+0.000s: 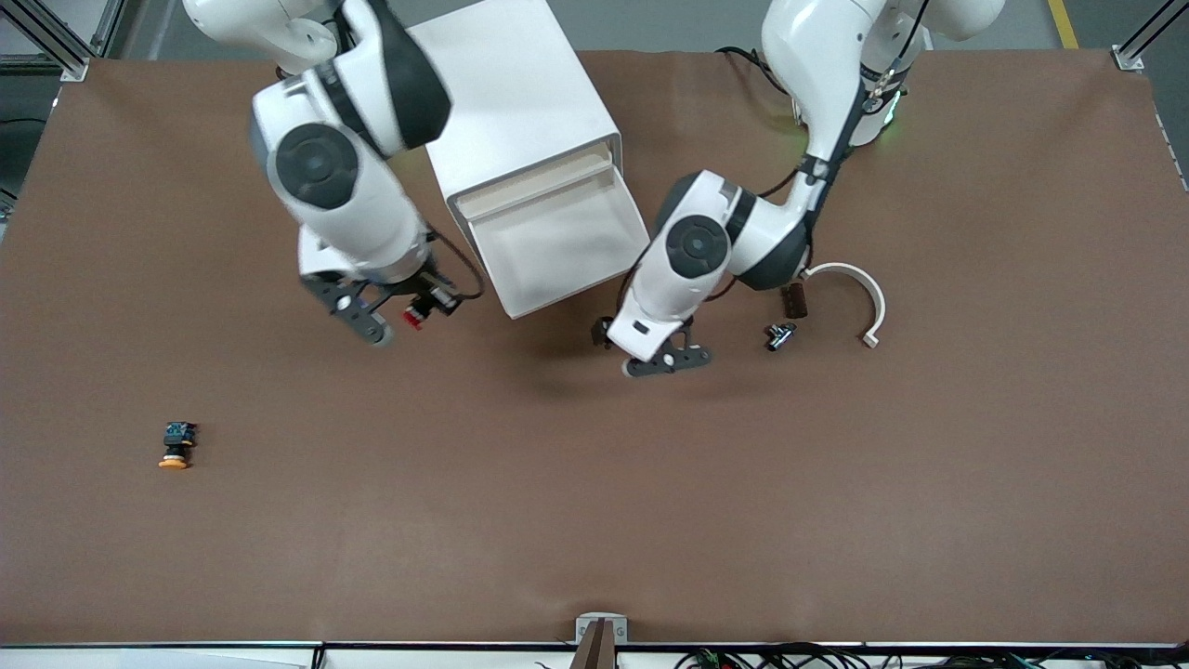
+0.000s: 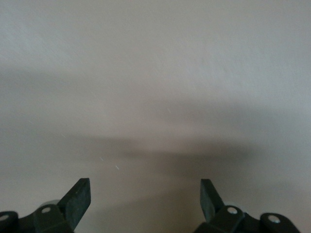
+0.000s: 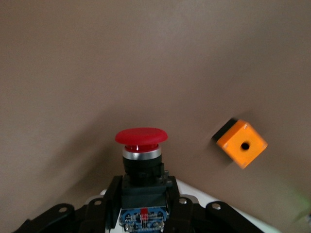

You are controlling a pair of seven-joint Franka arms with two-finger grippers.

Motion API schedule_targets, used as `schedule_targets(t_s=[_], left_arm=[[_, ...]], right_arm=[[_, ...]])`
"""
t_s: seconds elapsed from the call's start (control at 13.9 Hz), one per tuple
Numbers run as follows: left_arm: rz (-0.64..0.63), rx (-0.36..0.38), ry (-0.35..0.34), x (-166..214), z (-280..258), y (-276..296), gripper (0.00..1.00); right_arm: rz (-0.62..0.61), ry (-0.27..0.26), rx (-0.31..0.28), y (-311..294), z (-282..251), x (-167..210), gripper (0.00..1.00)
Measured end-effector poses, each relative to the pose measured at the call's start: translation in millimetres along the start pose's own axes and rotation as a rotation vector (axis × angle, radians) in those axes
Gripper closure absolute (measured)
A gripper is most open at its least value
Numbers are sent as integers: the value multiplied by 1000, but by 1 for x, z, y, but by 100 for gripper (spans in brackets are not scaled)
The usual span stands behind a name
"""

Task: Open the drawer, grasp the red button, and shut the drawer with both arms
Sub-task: 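Lower the red button while the left gripper pushes the drawer shut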

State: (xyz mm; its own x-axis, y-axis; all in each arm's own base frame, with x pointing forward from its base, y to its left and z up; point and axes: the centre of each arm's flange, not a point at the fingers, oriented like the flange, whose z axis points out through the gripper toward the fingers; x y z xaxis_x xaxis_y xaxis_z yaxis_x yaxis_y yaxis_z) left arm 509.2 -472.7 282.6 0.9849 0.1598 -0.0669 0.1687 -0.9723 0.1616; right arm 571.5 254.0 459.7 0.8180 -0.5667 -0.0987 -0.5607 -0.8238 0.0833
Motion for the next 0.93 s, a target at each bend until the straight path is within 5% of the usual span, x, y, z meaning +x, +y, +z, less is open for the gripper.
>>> schedule_targets(t_s=[0.29, 0.93], left_arm=[[-36, 2, -12, -55, 8, 36, 0], [-133, 40, -88, -167, 30, 84, 0]], right_arm=[[-238, -20, 5, 91, 21, 104, 59], [-496, 129, 26, 249, 150, 246, 59]])
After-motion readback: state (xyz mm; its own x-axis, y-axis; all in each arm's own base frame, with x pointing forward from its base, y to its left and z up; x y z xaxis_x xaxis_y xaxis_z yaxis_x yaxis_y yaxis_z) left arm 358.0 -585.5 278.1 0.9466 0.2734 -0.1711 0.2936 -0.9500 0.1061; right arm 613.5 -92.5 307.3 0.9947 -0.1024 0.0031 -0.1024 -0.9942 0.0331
